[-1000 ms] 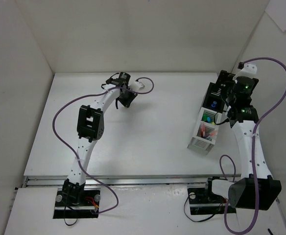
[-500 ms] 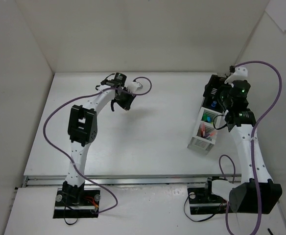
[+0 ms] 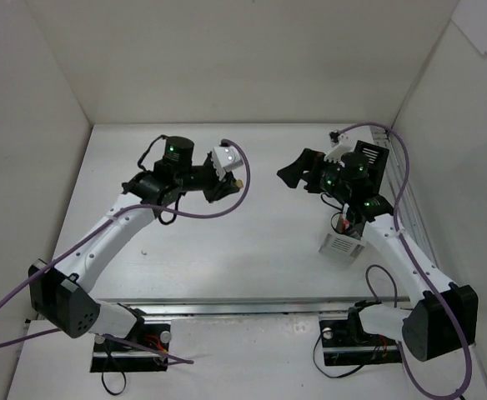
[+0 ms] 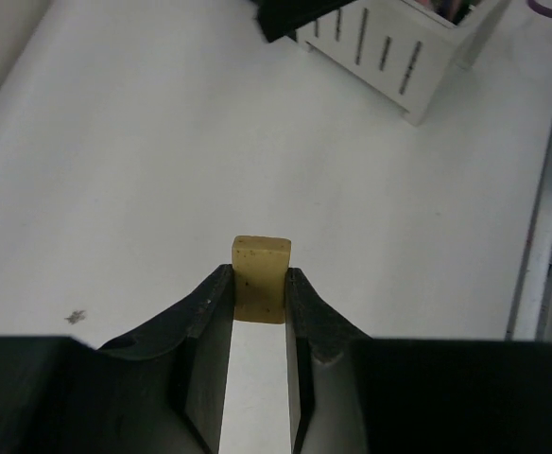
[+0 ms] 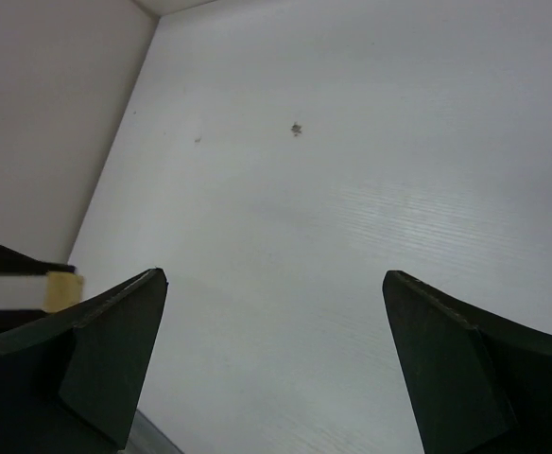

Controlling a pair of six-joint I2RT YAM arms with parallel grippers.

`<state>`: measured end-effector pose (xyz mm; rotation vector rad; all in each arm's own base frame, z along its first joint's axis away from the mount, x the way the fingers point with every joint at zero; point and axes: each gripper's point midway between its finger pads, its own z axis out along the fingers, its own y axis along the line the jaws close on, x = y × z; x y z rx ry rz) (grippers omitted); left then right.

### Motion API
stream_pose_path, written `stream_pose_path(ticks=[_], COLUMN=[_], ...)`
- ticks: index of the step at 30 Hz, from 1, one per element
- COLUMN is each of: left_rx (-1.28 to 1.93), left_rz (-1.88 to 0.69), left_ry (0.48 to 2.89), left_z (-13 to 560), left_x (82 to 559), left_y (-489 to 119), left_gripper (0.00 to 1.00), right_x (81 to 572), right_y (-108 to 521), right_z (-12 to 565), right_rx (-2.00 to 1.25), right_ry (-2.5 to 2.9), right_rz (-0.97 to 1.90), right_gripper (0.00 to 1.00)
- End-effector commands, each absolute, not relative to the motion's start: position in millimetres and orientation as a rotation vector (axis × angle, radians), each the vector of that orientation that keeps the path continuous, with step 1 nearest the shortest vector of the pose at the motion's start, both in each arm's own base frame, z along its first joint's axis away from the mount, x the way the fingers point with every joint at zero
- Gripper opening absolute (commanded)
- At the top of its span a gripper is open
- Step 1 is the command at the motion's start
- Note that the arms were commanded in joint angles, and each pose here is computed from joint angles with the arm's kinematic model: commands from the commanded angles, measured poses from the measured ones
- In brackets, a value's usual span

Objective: Sort the stationery into containers
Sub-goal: Place the stationery in the storage box.

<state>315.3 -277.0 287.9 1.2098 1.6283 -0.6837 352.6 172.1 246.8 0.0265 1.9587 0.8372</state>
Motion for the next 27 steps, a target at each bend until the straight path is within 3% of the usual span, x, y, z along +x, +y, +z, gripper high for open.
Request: stream_pose_path(ticks=[1, 16, 18, 20, 24, 27], left_rx=[1.213, 1.222, 1.213, 1.214, 1.191, 1.173], left_rz=[-0.697, -0.63, -0.62, -0.616, -0.595, -0.585], left_ry=[1.56, 1.532, 1.537, 1.535, 1.517, 1.513], left_z=[289, 299, 299, 300, 305, 309], left_x=[299, 280, 282, 281, 284, 287], left_y=[-295, -304, -303, -305, -303, -302], left_gripper=[0.0, 0.0, 0.0, 0.0, 0.0, 0.0], right_x=[344, 287, 285, 281, 279, 279], right_y=[214, 287, 291, 296, 301, 303], right_z=[294, 260, 262, 257, 253, 256], right_rx=[-0.033, -0.164, -0.171, -0.182, -0.18, -0.178], right_ry=[1.819, 2.005, 2.0, 2.026, 2.041, 2.034], right_rz=[1.033, 1.172, 1.18, 1.181, 1.196, 1.21], right_gripper=[0.95, 0.67, 0.56, 0.52, 0.31, 0.21])
